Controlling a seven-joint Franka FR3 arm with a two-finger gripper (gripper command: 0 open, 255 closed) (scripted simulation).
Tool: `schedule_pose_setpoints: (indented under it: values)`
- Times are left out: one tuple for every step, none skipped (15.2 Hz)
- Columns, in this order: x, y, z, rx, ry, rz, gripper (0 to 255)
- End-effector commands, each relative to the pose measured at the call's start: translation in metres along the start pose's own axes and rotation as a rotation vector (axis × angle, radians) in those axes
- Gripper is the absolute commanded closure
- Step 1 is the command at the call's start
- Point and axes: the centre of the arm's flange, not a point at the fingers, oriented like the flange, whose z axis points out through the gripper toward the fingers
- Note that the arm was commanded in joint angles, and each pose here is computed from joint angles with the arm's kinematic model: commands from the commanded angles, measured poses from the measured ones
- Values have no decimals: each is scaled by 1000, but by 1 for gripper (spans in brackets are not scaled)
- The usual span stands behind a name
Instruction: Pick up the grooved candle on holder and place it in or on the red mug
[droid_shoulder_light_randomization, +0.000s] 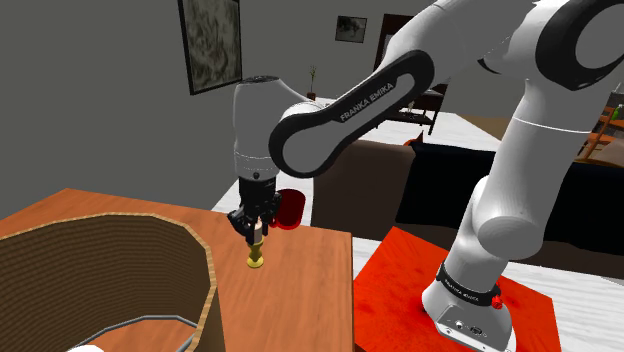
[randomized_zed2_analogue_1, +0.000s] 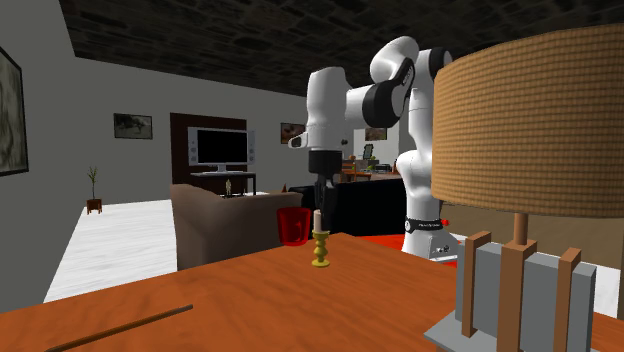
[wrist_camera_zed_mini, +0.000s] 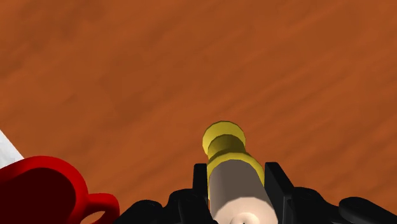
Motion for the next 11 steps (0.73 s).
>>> schedule_pose_setpoints:
  values:
    - [0,0,-9,0,0,0,255]
    - [0,0,-14,0,0,0,255]
    - [0,0,-19,0,0,0,255]
    - [1,0,-25,0,0,0,255]
    - [1,0,-30,0,0,0,255]
    - [1,0,-35,0,0,0,255]
    - [1,0,-40,0,0,0,255]
    - [1,0,-46,0,0,0,255]
    - [1,0,-51,0,0,0,255]
    - [1,0,-56,0,0,0,255]
    - [1,0,-62,0,0,0,255]
